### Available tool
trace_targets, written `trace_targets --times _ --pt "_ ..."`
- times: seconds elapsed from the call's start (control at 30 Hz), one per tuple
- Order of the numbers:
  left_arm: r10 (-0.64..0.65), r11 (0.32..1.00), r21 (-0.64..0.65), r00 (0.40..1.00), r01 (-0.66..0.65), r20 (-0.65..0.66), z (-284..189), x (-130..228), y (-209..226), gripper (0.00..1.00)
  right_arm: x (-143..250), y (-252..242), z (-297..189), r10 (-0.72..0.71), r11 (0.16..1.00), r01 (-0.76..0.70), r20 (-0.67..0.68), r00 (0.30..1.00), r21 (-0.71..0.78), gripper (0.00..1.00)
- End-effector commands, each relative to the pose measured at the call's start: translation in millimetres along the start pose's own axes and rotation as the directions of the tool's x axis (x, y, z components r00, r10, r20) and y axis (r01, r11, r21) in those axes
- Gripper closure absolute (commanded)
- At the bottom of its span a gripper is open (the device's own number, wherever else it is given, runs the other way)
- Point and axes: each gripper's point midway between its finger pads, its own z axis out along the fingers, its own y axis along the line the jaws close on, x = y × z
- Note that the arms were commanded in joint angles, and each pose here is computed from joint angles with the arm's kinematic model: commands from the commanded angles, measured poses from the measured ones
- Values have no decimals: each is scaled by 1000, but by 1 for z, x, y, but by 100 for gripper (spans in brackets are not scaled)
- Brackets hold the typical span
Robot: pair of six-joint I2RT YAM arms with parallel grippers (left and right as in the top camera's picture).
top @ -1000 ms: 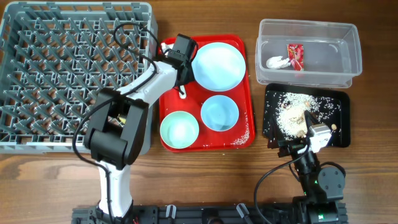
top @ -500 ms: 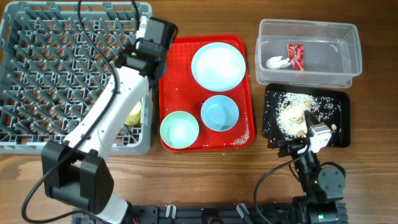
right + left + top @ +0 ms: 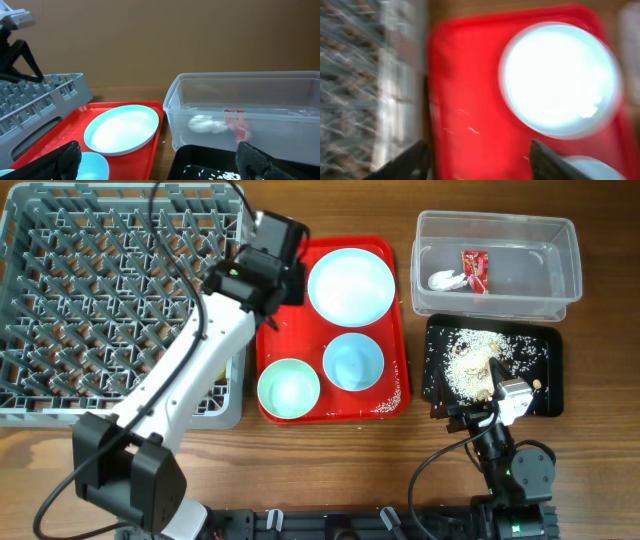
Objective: Sort waste into correct bins and load items into the dishwasher rack
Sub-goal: 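Grasp the white spoon and place it in the rack, then grasp the blue bowl with the left gripper and place it in the rack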
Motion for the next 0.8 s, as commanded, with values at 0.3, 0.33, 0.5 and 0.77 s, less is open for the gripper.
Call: trace_targets --times 0.3,0.33,0.5,0.77 --pt "16 1000 26 969 -10 -247 37 107 -73 60 -2 2 0 -19 1000 19 8 1000 -10 0" --pt "20 1000 20 962 -15 -273 45 114 -73 62 -2 2 0 -19 1000 19 8 1000 -10 0" --pt "33 999 -11 926 -40 -377 79 146 -72 71 -2 2 0 -19 1000 19 8 1000 -10 0" --pt "23 999 45 939 -8 -344 69 129 -83 70 -2 2 0 -19 1000 19 8 1000 -10 0"
